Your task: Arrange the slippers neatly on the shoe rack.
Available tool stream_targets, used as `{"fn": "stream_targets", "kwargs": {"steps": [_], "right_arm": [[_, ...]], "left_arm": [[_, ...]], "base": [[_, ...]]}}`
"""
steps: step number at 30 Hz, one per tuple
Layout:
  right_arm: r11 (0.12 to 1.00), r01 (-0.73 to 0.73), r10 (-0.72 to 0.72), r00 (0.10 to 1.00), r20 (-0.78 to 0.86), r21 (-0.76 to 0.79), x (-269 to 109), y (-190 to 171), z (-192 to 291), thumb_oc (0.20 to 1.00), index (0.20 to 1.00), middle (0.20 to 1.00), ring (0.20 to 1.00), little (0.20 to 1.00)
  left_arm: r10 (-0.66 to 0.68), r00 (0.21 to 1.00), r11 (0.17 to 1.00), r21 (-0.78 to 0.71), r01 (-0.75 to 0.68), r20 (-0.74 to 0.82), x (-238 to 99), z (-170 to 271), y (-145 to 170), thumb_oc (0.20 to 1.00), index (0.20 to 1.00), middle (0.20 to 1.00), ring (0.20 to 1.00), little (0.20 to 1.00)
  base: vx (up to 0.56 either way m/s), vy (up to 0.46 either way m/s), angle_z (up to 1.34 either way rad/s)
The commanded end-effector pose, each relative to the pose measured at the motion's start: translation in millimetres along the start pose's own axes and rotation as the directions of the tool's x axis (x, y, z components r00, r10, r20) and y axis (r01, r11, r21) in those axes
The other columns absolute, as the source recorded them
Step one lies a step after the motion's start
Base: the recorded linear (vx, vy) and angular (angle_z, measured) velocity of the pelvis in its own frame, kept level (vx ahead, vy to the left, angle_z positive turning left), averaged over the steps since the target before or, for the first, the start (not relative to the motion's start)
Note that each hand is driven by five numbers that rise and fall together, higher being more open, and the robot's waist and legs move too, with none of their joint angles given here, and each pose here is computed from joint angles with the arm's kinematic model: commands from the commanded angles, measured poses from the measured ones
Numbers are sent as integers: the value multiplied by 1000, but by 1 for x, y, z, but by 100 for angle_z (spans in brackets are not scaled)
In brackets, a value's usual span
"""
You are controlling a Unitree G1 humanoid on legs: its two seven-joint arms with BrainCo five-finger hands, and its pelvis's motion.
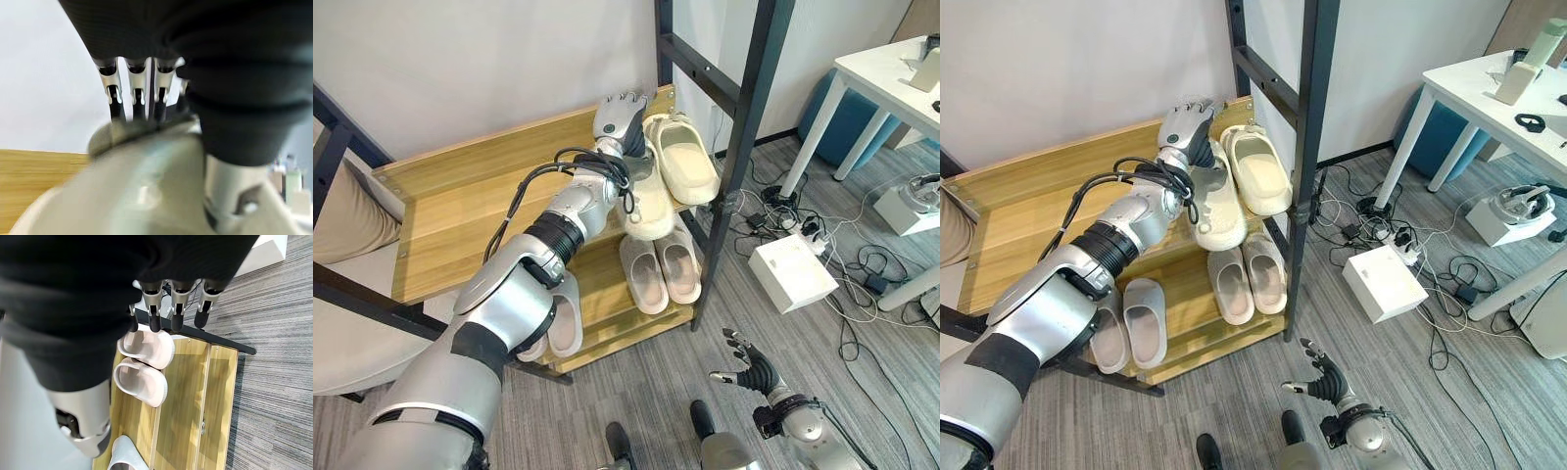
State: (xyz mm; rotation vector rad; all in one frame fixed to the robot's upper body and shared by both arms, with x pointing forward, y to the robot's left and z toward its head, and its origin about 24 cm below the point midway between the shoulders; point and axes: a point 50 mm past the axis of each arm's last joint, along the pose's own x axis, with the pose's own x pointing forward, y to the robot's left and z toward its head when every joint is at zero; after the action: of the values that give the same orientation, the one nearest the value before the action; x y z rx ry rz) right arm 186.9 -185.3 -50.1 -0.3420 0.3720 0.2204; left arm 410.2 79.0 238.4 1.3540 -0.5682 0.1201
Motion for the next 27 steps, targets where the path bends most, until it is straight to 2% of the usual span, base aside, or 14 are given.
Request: {"fn": "stream_targets", "kwargs": {"steps": [1, 4, 8, 9, 10, 12, 15, 19, 23, 27], "right_arm": [[999, 39, -40, 996, 83, 13, 5, -9, 17, 1000, 1000, 1000, 1000, 1000], [999, 42, -42, 995, 86, 11, 6, -9, 18, 1000, 1000, 1000, 1000, 1000], [999, 42, -42, 995, 88, 7, 8, -7, 19, 1000, 1000, 1000, 1000, 1000], [999, 45, -46, 995, 87, 10, 8, -6, 19, 1000, 1000, 1000, 1000, 1000], [998, 56, -57, 995, 83, 20, 9, -6, 19, 1000, 1000, 1000, 1000, 1000], [997, 67, -69, 995, 78, 36, 10, -5, 19, 1000, 1000, 1000, 1000, 1000], [997, 67, -70, 995, 71, 38, 11, -3, 18, 1000, 1000, 1000, 1000, 1000], [998, 59, -61, 996, 67, 33, 11, -1, 17, 1000, 1000, 1000, 1000, 1000], [998, 57, -59, 996, 64, 33, 11, 1, 15, 1000, 1000, 1000, 1000, 1000], [997, 63, -65, 996, 52, 49, 11, 3, 13, 1000, 1000, 1000, 1000, 1000]], "left_arm": [[201, 979, 979, -20, -202, -36, 25, -3, 56, 1000, 1000, 1000, 1000, 1000], [201, 979, 979, -38, -202, -35, 25, -2, 55, 1000, 1000, 1000, 1000, 1000], [223, 972, 962, -149, -231, -70, 22, -4, 57, 1000, 1000, 1000, 1000, 1000], [222, 972, 949, -210, -234, -82, 19, -4, 54, 1000, 1000, 1000, 1000, 1000], [213, 973, 905, -357, -232, -90, 13, 1, 48, 1000, 1000, 1000, 1000, 1000], [209, 974, 864, -450, -224, -84, 2, 3, 39, 1000, 1000, 1000, 1000, 1000], [209, 975, 871, -440, -220, -74, -9, -3, 34, 1000, 1000, 1000, 1000, 1000], [200, 978, 925, -319, -206, -53, -16, -13, 29, 1000, 1000, 1000, 1000, 1000], [202, 978, 936, -281, -209, -55, -20, -20, 29, 1000, 1000, 1000, 1000, 1000], [223, 974, 894, -389, -221, -42, -34, -17, 28, 1000, 1000, 1000, 1000, 1000]], "base": [[0, 0, 0], [-1, -7, 3], [-2, -3, 1], [0, 0, 0], [-6, -36, -1], [5, -35, 8], [5, -14, 17], [-11, -6, 11], [-6, -4, 15], [-6, 5, 3]]}}
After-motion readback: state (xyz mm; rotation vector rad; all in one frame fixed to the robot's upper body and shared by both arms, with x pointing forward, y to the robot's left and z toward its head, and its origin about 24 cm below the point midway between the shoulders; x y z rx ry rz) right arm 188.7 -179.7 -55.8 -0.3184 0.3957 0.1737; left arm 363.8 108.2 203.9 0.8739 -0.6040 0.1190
